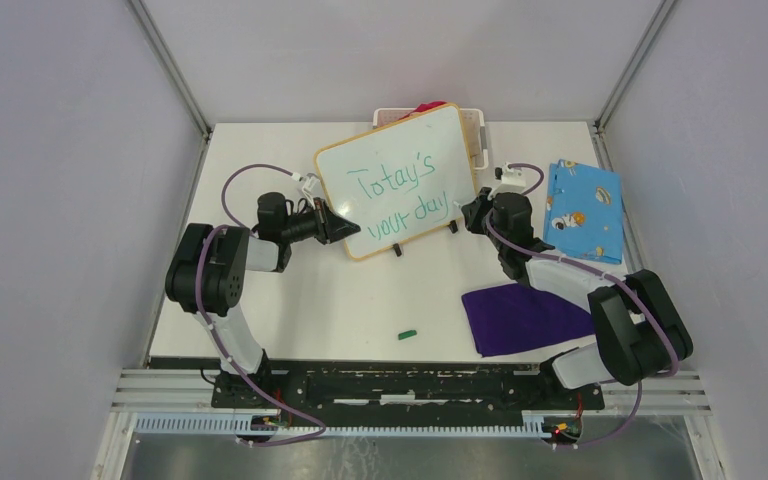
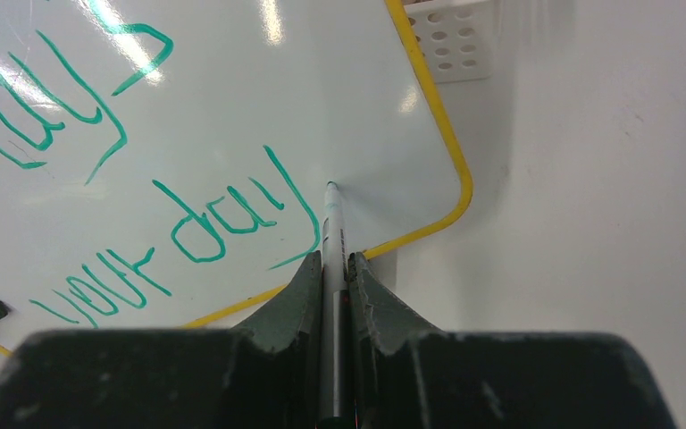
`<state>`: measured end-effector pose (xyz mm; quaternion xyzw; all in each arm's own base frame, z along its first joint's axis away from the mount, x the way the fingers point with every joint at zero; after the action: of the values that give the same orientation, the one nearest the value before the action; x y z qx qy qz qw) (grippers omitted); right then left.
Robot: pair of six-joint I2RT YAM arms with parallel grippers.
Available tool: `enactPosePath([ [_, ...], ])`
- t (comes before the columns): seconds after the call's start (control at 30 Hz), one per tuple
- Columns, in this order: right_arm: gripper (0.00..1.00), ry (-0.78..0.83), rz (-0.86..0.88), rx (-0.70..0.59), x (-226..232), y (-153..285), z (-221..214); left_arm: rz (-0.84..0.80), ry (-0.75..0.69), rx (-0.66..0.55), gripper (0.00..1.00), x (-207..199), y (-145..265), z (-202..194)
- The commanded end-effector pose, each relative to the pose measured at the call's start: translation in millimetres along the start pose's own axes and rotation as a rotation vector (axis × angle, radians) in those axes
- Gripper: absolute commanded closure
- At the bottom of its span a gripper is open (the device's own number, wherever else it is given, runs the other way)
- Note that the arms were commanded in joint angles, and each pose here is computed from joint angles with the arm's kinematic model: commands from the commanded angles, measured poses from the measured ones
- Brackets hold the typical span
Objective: Write a sentence on the whiteboard
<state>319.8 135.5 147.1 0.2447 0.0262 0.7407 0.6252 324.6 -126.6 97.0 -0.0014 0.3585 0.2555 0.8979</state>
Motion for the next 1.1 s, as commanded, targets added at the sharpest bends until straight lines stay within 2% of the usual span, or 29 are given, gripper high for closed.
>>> enactPosePath([
  [0.0,1.0,0.02,-0.041,-0.011,-4,-5,5,0.071,0.012,0.049,0.74,10,-3,-15],
  [0.7,1.0,0.01,-0.025,-0.025,-1,-1,9,0.071,0.009,0.052,0.74,10,-4,-15],
  [1.07,1.0,-0.073,0.081,-0.127,16,27,39,0.069,0.008,0.053,0.74,10,-4,-15],
])
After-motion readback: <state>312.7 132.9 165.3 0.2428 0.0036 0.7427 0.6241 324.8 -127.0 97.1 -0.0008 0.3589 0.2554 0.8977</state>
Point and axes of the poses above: each gripper's point midway between its finger pads, its own y axis back along the fingers, its own x axis along the line the jaws close on, z = x × y, the point moved 8 cm from there along y, back along the fingers, and after that the axes turned 1 degree about y, right-handed, at the moved point
